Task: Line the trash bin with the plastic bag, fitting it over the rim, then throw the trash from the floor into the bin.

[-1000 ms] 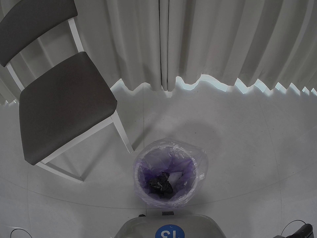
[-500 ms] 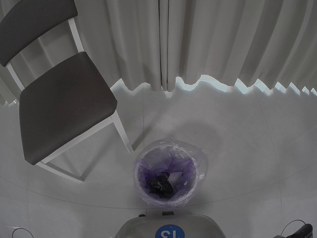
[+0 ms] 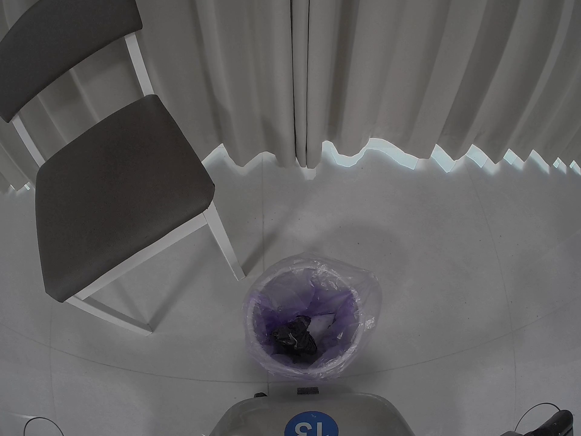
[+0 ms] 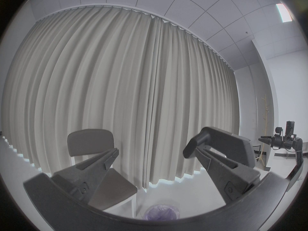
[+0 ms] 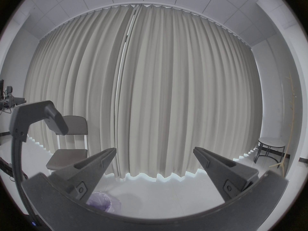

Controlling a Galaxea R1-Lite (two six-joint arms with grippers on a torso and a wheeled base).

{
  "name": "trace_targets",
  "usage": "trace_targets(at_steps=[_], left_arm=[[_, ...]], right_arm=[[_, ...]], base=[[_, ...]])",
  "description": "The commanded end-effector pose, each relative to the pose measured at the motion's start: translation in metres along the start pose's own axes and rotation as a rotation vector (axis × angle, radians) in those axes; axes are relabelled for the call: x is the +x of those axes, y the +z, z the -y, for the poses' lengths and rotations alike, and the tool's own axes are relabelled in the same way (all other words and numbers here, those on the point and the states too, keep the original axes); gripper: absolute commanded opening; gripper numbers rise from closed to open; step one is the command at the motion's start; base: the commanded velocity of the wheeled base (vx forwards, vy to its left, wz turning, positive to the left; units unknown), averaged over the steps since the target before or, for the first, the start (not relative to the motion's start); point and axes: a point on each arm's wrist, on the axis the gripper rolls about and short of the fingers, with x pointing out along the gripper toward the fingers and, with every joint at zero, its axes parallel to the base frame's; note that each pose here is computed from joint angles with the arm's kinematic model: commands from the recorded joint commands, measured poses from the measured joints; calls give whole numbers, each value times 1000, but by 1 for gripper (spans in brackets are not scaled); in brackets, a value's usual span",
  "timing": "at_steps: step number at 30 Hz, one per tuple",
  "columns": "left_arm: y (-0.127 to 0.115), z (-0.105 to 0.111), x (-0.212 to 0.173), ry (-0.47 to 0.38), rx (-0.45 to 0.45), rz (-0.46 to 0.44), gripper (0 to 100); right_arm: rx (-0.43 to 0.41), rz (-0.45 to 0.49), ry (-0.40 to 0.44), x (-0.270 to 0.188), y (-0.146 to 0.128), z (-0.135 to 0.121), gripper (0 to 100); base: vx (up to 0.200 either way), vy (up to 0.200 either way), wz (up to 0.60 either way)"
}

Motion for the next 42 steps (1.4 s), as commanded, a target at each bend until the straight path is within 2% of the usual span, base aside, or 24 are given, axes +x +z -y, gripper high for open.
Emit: trace_targets(at_steps=[1,3,4,8,17,18,24,26,27,31,34,37,42], left_arm=[[-22,-29,-36,-118,75,-21,100],[-22,-26,-33,-101,66,-23,100],[-16,-27,-36,-94,55,31,100],[7,-33,-21,-115,70,102,100],[24,-27,-8,-102,100,151,100],[18,-19,-5,-69,105,137,100],[6,-19,-9,-47,52,40,100],[-10,-34,-23,-104,44,7,100],[-15,-36,-26,-97,35,7,100],[-29,-40,-14,18,-15,-95,100],[-36,-47,1,60,-23,-144,100],[-35,-52,16,59,-17,-119,100],[-38,-71,66,97,22,28,100]], right_arm=[[-3,-6,22,-2,-1,-1,100],[-6,-10,22,-2,-1,0,100],[-10,-16,23,0,-2,-1,100],[-29,-13,25,2,-2,-1,100],[-39,-10,23,2,-1,-1,100],[-45,-14,25,3,-2,-1,100],[-70,-26,26,3,-3,-1,100],[-70,-42,24,5,-4,-1,100],[-71,-45,24,4,-5,-1,100],[-74,-69,24,8,-7,-1,100],[-77,-69,24,9,-7,-1,100],[-97,-78,21,12,-9,-1,100],[-131,-58,4,27,-8,-1,100]], base=[[0,0,0],[0,0,0],[0,0,0],[0,0,0],[0,0,0],[0,0,0],[0,0,0],[0,0,0],[0,0,0],[0,0,0],[0,0,0],[0,0,0],[0,0,0]])
